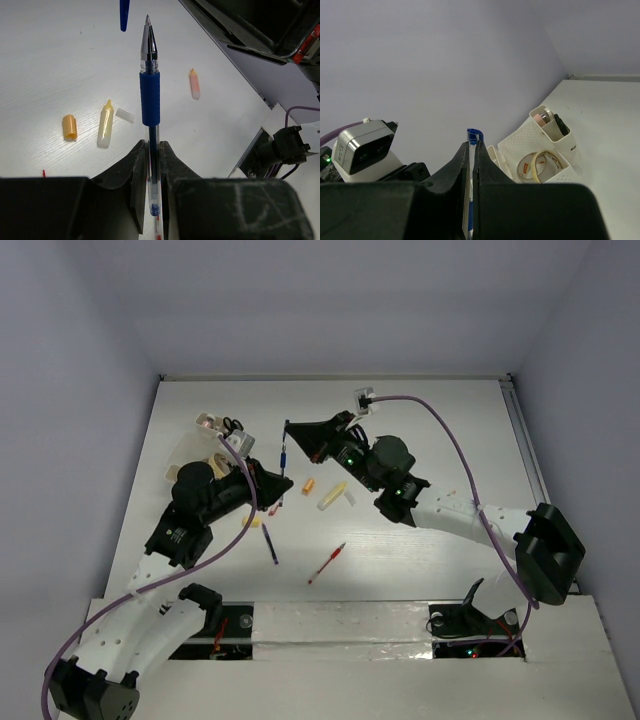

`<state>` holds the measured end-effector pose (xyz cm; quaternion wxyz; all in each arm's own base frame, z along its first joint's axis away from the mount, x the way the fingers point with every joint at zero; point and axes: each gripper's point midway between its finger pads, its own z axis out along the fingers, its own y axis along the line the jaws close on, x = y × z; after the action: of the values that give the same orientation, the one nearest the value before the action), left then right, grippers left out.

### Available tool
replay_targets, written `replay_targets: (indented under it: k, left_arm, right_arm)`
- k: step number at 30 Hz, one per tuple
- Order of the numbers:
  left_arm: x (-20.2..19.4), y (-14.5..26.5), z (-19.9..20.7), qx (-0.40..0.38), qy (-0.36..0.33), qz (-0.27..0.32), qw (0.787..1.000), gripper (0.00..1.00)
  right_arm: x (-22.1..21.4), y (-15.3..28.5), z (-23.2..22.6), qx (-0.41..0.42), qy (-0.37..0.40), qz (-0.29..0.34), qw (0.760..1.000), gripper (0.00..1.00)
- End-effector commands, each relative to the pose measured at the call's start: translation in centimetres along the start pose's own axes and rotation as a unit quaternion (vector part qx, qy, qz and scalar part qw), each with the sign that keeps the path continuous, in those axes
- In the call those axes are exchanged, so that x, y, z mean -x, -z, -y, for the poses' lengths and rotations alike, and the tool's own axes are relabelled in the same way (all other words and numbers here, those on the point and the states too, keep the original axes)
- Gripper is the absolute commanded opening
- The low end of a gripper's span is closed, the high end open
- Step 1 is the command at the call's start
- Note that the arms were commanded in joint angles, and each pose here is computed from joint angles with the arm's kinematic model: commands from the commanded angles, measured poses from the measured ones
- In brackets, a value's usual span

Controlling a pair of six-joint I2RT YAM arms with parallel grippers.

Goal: Sort the stationery into containers
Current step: Close the pen cap on the pen.

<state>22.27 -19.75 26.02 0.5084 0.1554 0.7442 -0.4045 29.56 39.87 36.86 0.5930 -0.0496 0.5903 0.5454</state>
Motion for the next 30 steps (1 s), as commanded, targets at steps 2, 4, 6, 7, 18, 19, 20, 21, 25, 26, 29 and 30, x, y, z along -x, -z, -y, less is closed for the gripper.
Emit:
replay_targets:
  k: [2, 4, 6, 7, 18, 19, 20, 21, 25, 26, 29, 30]
  left_arm:
    - [1.0, 0.0, -0.1, 0.003, -0.012, 0.017, 1.0, 0.0]
    - [1.0, 0.0, -0.2, 0.007, -0.012, 0.017, 1.0, 0.0]
    - [1.0, 0.0, -0.2, 0.007, -0.012, 0.017, 1.0, 0.0]
    - [0.9, 0.0, -0.2, 0.006, -0.012, 0.016, 1.0, 0.0]
    - [1.3, 0.2, -0.4, 0.011, -0.012, 0.024, 1.0, 0.0]
    - [1.4, 0.2, -0.6, 0.014, -0.012, 0.026, 0.999, 0.0]
    - [1.4, 0.2, -0.6, 0.015, -0.011, 0.025, 1.0, 0.0]
    - [1.3, 0.2, -0.6, 0.014, -0.011, 0.024, 1.0, 0.0]
    - [1.2, 0.1, -0.6, 0.012, -0.01, 0.021, 1.0, 0.0]
    - [1.2, 0.1, -0.6, 0.012, -0.01, 0.021, 1.0, 0.0]
    - [1.0, 0.0, -0.6, 0.009, -0.009, 0.017, 1.0, 0.0]
    - [0.9, -0.1, -0.6, 0.009, -0.007, 0.015, 1.0, 0.0]
  right_arm:
    - [1.0, 0.0, -1.8, 0.03, -0.006, 0.013, 0.999, 0.0]
    - [1.1, 0.1, -1.9, 0.031, -0.007, 0.013, 0.999, 0.0]
    - [0.9, 0.2, -1.9, 0.032, -0.006, 0.009, 0.999, 0.0]
    - [0.9, 0.2, -1.9, 0.032, -0.006, 0.009, 0.999, 0.0]
    - [0.3, 0.8, -1.7, 0.032, -0.009, -0.003, 0.999, 0.0]
    - [0.2, 0.8, -1.6, 0.031, -0.008, -0.004, 0.999, 0.0]
    - [0.1, 0.8, -1.6, 0.032, -0.009, -0.007, 0.999, 0.0]
    - [0.0, 0.8, -1.7, 0.033, -0.009, -0.009, 0.999, 0.0]
    - [-0.3, 0.7, -1.8, 0.037, -0.011, -0.016, 0.999, 0.0]
    - [-0.3, 0.7, -1.9, 0.039, -0.011, -0.016, 0.999, 0.0]
    - [0.3, 0.6, -2.1, 0.038, -0.01, -0.007, 0.999, 0.0]
    - [0.6, 0.6, -2.1, 0.038, -0.009, -0.003, 0.999, 0.0]
